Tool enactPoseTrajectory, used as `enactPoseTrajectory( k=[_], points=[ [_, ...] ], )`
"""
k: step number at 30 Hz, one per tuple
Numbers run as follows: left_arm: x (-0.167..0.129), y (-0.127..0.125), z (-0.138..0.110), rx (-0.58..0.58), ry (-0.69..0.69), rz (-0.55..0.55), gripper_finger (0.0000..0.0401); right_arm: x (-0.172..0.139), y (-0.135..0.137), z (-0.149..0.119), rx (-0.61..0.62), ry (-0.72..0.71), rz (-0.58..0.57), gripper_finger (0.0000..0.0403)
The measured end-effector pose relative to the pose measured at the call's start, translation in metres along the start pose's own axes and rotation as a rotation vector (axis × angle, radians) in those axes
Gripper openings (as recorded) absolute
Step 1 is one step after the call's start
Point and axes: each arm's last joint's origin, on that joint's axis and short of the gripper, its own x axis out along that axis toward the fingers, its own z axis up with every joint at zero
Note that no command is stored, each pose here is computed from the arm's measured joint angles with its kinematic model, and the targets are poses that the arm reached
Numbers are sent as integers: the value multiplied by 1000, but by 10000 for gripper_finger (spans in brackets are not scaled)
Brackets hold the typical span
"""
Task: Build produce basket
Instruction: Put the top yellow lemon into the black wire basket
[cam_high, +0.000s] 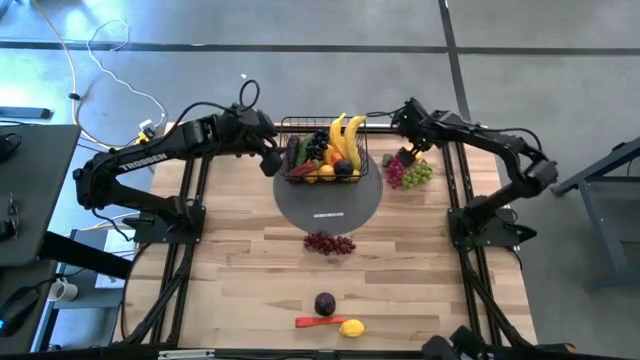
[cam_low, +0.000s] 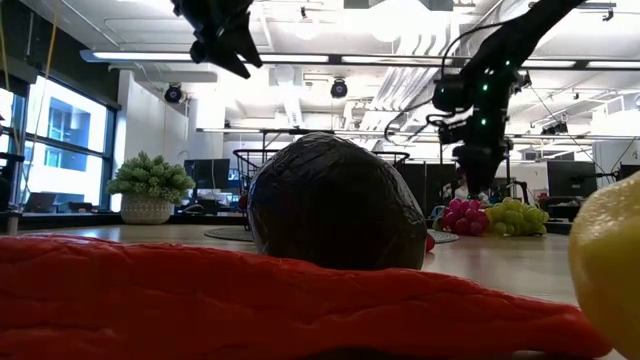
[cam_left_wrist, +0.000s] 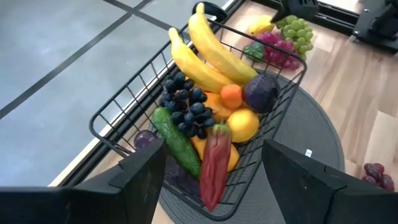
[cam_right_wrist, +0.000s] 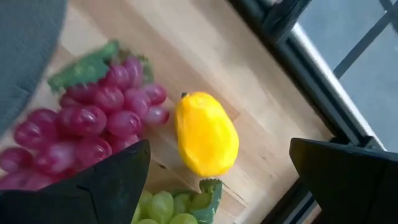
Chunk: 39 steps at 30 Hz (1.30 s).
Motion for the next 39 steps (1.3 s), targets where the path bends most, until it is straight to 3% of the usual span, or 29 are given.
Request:
enactPoseTrajectory(
  k=[13, 26, 31, 39],
  points=[
    [1, 5, 0, -12, 0, 16, 255, 34, -4, -1, -20, 140, -14, 361],
    [1, 5, 0, -17, -1, 24, 255, 60, 0, 2, -27, 185, -4, 311],
    [1, 5, 0, -19, -1, 24, 255, 60, 0, 2, -4, 184, -7, 272],
    [1, 5, 0, -11, -1, 24, 255, 59, 0, 1, 9, 199, -12, 165]
  ],
)
